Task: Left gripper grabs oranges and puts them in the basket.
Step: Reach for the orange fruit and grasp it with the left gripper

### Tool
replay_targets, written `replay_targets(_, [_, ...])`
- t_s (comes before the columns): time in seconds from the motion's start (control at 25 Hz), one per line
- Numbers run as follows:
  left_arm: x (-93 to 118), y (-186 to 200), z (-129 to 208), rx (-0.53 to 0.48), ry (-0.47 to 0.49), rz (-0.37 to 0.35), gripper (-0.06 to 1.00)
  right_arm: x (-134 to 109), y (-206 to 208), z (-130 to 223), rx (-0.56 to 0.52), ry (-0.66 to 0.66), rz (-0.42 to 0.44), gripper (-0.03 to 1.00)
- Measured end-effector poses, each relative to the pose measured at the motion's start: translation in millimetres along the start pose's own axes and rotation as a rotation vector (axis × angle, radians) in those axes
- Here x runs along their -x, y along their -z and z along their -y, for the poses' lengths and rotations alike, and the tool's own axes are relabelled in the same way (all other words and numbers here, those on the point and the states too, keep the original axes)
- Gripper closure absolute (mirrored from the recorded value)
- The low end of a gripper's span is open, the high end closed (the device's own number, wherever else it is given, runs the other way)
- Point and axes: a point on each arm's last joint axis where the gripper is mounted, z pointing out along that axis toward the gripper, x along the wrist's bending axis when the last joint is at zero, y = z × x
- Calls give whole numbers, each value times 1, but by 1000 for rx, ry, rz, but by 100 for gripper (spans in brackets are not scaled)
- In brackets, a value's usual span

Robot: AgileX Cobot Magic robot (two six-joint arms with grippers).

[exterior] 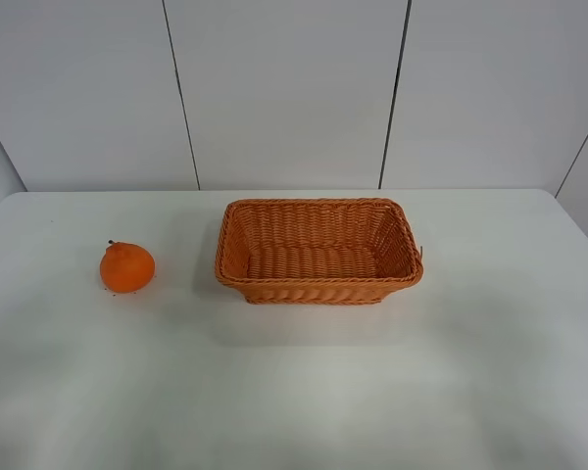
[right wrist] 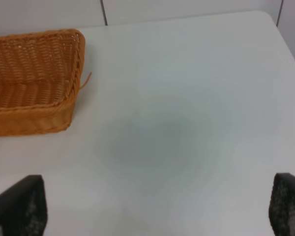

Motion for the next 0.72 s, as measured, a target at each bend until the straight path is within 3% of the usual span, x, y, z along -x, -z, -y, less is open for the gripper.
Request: replay_targets(0.72, [0,3,-2,16,-16,0,7,0,0,0,0,0,0,27])
